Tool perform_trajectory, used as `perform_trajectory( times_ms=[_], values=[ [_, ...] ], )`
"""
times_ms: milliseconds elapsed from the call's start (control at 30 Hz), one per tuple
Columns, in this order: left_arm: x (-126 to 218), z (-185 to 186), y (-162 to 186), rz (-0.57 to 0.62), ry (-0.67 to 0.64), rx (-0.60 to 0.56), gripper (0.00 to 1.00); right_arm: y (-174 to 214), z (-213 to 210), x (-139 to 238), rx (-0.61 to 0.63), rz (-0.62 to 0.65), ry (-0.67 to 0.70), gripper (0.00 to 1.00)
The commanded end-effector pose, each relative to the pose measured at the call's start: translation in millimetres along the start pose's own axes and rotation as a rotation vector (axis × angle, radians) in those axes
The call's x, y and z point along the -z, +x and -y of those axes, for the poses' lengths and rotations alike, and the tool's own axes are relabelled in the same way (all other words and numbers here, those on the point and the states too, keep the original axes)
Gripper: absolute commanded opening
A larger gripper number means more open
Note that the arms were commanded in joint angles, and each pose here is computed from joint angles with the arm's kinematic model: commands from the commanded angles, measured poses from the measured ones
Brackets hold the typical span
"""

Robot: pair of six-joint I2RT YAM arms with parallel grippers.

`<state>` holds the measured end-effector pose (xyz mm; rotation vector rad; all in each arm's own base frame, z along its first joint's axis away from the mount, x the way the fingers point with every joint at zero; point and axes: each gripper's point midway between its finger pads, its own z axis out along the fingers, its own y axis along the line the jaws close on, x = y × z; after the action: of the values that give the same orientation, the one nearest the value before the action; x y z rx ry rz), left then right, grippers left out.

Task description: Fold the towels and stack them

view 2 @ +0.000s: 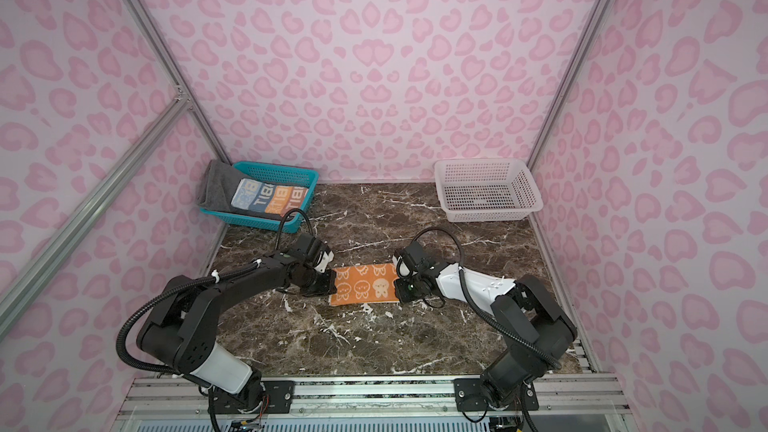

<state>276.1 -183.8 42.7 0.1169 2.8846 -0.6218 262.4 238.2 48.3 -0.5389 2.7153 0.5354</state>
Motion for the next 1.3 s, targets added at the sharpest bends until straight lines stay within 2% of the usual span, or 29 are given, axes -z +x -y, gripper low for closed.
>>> perform_trajectory(
  times_ms=[0,133,167,200,233,367,567,800,1133,1267],
  values=[
    [17.2,6.4,-12.6,0.047,-0.009,-0.020,0.15,-14.9,-5.1,8.7,0.098,0.044,0.000,0.42],
    [39.4,15.6,-31.2,0.116,-0.016,-0.036,0.27,-34.5,-17.4,23.4,0.311,0.113,0.058,0.69],
    [44.9,16.3,-36.5,0.137,-0.026,-0.032,0.31,-39.1,-24.1,26.6,0.374,0.137,0.073,0.78],
    [51.8,17.0,-42.9,0.166,-0.037,-0.026,0.35,-42.7,-31.0,28.6,0.433,0.160,0.082,0.91],
    [58.3,17.5,-49.1,0.194,-0.048,-0.021,0.43,-46.0,-38.1,30.4,0.481,0.181,0.085,0.98],
    [89.4,16.7,-73.2,0.333,-0.058,0.025,0.64,-48.7,-64.8,23.9,0.668,0.202,0.106,0.98],
    [125.0,-4.1,-94.3,0.481,-0.020,0.137,0.76,-39.0,-83.2,-9.0,0.874,0.140,0.139,0.98],
    [124.8,-37.8,-81.7,0.501,-0.050,0.214,0.80,-39.4,-93.3,-44.3,0.903,0.078,0.091,0.94],
    [112.5,-65.6,-39.8,0.517,-0.035,0.297,0.84,-14.6,-73.9,-86.7,0.887,-0.101,0.104,0.88],
    [99.3,-70.2,-25.5,0.488,0.000,0.330,0.84,-6.0,-63.9,-100.2,0.864,-0.151,0.111,0.79]
  ],
)
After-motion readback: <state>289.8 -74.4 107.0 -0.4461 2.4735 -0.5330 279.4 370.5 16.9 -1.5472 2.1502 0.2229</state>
